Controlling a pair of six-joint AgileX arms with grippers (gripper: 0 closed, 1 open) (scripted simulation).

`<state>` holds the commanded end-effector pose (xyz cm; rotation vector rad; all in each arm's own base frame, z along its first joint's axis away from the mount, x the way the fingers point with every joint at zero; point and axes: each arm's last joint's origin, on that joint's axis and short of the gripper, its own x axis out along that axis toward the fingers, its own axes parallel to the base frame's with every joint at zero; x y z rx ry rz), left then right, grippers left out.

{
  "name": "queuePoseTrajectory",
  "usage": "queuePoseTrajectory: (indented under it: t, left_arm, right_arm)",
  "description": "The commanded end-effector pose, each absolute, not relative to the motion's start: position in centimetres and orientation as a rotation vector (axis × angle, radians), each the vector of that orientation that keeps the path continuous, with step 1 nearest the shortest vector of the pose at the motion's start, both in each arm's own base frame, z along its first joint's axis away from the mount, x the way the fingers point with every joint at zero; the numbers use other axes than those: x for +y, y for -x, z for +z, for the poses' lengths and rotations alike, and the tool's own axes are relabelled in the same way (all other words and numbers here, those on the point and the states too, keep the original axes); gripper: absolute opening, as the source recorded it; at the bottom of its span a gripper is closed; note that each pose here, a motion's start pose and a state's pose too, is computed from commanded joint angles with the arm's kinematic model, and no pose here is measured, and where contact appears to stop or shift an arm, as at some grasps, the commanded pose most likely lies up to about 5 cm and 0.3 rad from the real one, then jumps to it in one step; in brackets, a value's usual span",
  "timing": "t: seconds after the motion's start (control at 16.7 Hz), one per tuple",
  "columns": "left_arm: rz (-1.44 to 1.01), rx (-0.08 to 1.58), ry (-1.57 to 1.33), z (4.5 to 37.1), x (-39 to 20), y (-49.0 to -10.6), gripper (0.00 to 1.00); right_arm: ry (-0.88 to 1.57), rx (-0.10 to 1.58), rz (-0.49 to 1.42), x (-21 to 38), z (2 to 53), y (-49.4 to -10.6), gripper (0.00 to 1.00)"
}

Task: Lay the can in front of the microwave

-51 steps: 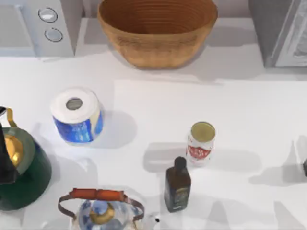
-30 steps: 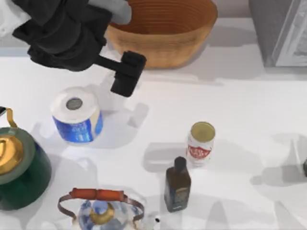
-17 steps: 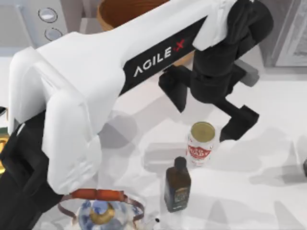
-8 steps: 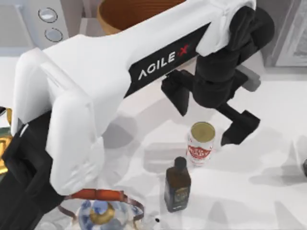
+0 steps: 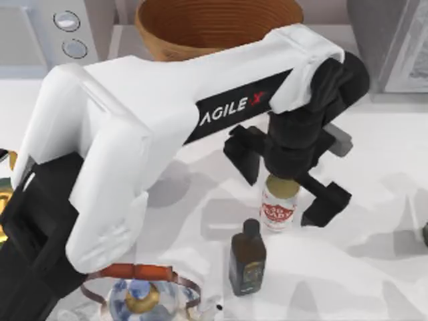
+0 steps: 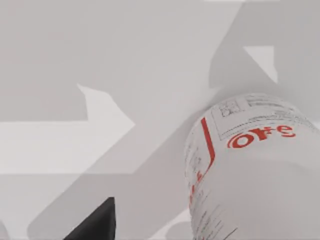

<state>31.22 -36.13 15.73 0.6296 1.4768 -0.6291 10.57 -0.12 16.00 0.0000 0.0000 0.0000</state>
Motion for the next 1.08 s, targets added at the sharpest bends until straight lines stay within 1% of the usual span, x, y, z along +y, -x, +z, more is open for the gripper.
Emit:
queuePoseTrajectory:
  t: [0.18, 0.96, 1.02, 1.08]
  left_arm:
    - [-0.629, 1.477, -0.63, 15.73, -36.13, -31.22, 1.0]
    - [-0.629, 1.477, -0.63, 15.73, -36.13, -31.22, 0.02]
    - [-0.629, 1.477, -0.63, 15.73, -36.13, -31.22, 0.0]
    - [-0.629, 1.477, -0.63, 15.73, -36.13, -31.22, 0.0]
  right_arm:
    - [0.0, 0.0, 0.0, -0.12, 16.0, -10.57, 1.0]
    - [0.0, 0.0, 0.0, -0.12, 16.0, -10.57, 1.0]
    - [0.0, 0.0, 0.0, -0.12, 16.0, -10.57, 1.0]
    - [0.0, 0.0, 0.0, -0.12, 16.0, -10.57, 1.0]
